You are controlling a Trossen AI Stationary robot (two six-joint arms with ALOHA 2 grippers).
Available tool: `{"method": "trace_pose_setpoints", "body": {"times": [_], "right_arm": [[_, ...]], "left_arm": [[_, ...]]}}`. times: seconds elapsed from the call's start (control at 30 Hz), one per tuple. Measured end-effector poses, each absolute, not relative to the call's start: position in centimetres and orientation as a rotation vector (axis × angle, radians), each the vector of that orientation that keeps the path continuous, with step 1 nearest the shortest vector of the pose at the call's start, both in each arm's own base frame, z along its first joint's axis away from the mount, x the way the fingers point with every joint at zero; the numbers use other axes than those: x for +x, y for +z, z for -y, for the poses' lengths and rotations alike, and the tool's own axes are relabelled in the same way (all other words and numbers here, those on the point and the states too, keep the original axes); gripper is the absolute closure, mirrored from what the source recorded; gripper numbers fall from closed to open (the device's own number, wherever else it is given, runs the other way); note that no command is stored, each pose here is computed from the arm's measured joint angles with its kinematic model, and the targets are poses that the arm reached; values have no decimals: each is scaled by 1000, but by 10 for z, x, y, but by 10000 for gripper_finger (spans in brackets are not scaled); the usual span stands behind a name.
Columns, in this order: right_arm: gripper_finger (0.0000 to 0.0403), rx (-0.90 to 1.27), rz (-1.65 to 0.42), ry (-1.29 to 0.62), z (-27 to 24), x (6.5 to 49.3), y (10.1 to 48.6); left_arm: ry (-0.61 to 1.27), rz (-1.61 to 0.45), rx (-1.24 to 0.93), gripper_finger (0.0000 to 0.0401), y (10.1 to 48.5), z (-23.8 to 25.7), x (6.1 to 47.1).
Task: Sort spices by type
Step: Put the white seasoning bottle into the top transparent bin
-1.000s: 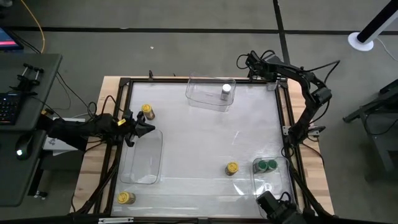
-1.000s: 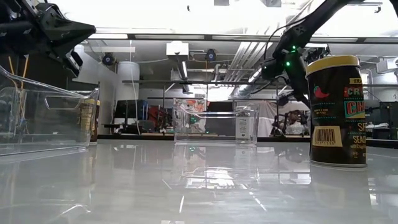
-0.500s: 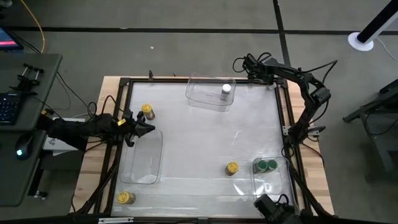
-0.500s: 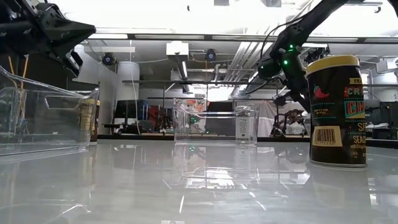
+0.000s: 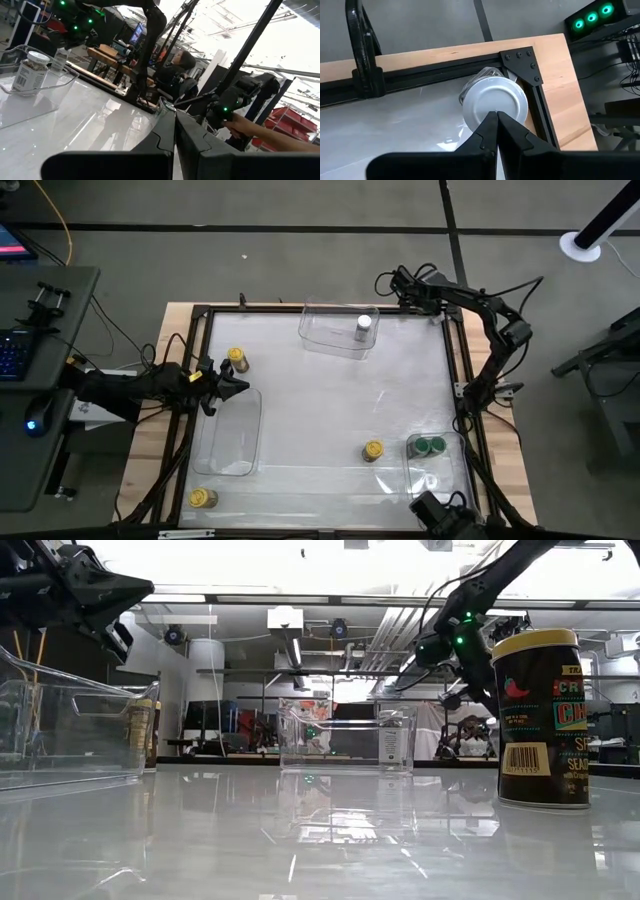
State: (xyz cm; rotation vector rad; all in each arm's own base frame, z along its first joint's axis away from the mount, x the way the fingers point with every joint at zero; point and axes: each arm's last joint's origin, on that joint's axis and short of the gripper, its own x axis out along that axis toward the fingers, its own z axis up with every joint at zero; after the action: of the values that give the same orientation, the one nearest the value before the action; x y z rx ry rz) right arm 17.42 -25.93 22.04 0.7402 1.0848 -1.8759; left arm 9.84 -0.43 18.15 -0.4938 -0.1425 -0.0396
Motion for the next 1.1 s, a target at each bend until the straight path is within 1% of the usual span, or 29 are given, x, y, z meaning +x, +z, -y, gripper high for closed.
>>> {"method": "trace_pose_setpoints", "body": {"times": [0.3,0.57,0.87,1.1], "right_arm": [[403,712,-1027,-1989,264,165,223],[403,720,-1023,-2015,268,158,223],[403,726,-1054,-1983,268,159,223],[403,753,-1092,-1901,264,166,221]], "left_arm": [[-39,142,-494,400,181,4,98],[-39,142,-494,400,181,4,98],[-39,143,-494,400,181,4,98],[-40,143,-494,400,182,4,98]]}}
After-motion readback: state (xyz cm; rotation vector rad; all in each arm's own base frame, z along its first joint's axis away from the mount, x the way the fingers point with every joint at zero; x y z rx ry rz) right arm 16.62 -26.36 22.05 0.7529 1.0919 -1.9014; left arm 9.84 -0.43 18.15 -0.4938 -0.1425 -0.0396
